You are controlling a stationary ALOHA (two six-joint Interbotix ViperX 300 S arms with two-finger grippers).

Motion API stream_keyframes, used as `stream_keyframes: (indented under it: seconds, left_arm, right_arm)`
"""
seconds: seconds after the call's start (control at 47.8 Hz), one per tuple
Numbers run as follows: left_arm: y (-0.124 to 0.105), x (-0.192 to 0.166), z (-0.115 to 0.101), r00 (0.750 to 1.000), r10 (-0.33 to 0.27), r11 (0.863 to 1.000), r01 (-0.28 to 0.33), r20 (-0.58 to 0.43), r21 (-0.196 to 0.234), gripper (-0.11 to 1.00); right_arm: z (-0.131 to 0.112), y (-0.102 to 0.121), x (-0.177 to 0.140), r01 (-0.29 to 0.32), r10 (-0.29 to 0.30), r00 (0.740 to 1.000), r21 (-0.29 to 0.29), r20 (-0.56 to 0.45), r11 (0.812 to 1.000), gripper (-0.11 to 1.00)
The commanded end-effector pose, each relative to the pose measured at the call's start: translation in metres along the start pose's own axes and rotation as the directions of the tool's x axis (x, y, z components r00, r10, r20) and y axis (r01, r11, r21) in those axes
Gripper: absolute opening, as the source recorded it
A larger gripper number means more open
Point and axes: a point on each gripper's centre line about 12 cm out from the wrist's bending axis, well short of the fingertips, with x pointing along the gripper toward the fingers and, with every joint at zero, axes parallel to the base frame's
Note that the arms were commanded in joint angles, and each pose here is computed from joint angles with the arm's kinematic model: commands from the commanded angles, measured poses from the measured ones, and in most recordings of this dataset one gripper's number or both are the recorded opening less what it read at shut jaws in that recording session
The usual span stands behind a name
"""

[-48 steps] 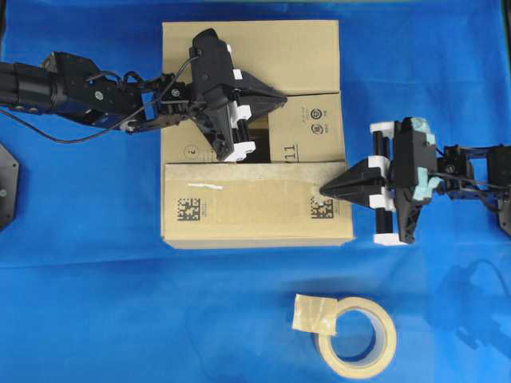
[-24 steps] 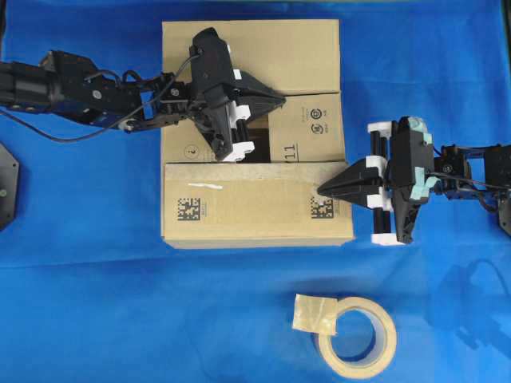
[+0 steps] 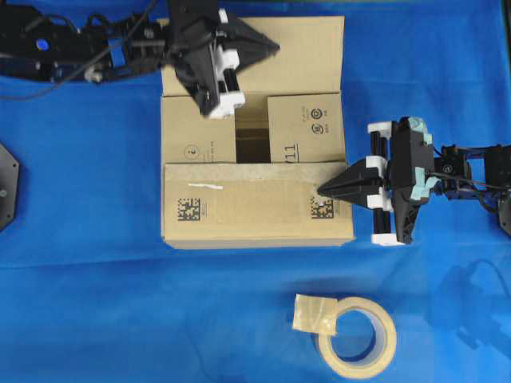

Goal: Close the cardboard box.
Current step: 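Raise the left gripper off the box toward the far flap's edge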

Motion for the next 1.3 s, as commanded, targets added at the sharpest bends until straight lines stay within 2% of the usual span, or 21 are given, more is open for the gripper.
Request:
stream_keyframes:
  seconds: [0.0,0.126,0.251,0.461,0.754,0.984,1.152,1.277]
  left_arm:
    - [0.019,-0.007,0.029,0.999,0.034,0.999,-0.034,0.012,0.017,0.00]
    - [0.044,-0.002,0.037,0.995,0.070,0.997,-0.068,-0.064,0.034,0.00]
    - [0.067,0.008,0.036,0.985,0.098,0.995,-0.096,-0.144,0.022,0.00]
    - [0.085,0.022,0.027,0.946,0.091,0.996,-0.094,-0.311,0.005,0.00]
    - [0.083,0.038,0.000,0.884,0.051,0.998,-0.063,-0.464,-0.009,0.00]
    - [0.077,0.035,0.003,0.882,0.041,0.999,-0.052,-0.469,-0.011,0.00]
    - [0.061,0.033,0.005,0.872,0.013,1.000,-0.017,-0.490,-0.004,0.00]
    - [0.052,0.026,0.013,0.874,0.000,1.000,0.001,-0.485,0.001,0.00]
  right_arm:
    - [0.006,0.001,0.000,-0.003,0.003,1.000,0.001,0.018,1.000,0.00]
    - [0.006,0.001,0.000,-0.003,0.003,1.000,-0.001,0.018,1.000,0.00]
    - [0.006,0.001,0.000,-0.003,0.003,1.000,-0.007,0.020,1.000,0.00]
    - [0.007,0.001,0.000,-0.003,0.003,1.000,-0.008,0.023,1.000,0.00]
    - [0.007,0.001,0.000,-0.003,0.004,1.000,-0.011,0.024,1.000,0.00]
    - [0.007,0.001,0.000,-0.002,0.002,1.000,-0.012,0.024,1.000,0.00]
    - [0.008,-0.001,0.000,0.004,-0.004,1.000,-0.010,0.030,1.000,0.00]
    - [0.009,-0.004,0.001,0.011,-0.010,0.999,-0.006,0.031,1.000,0.00]
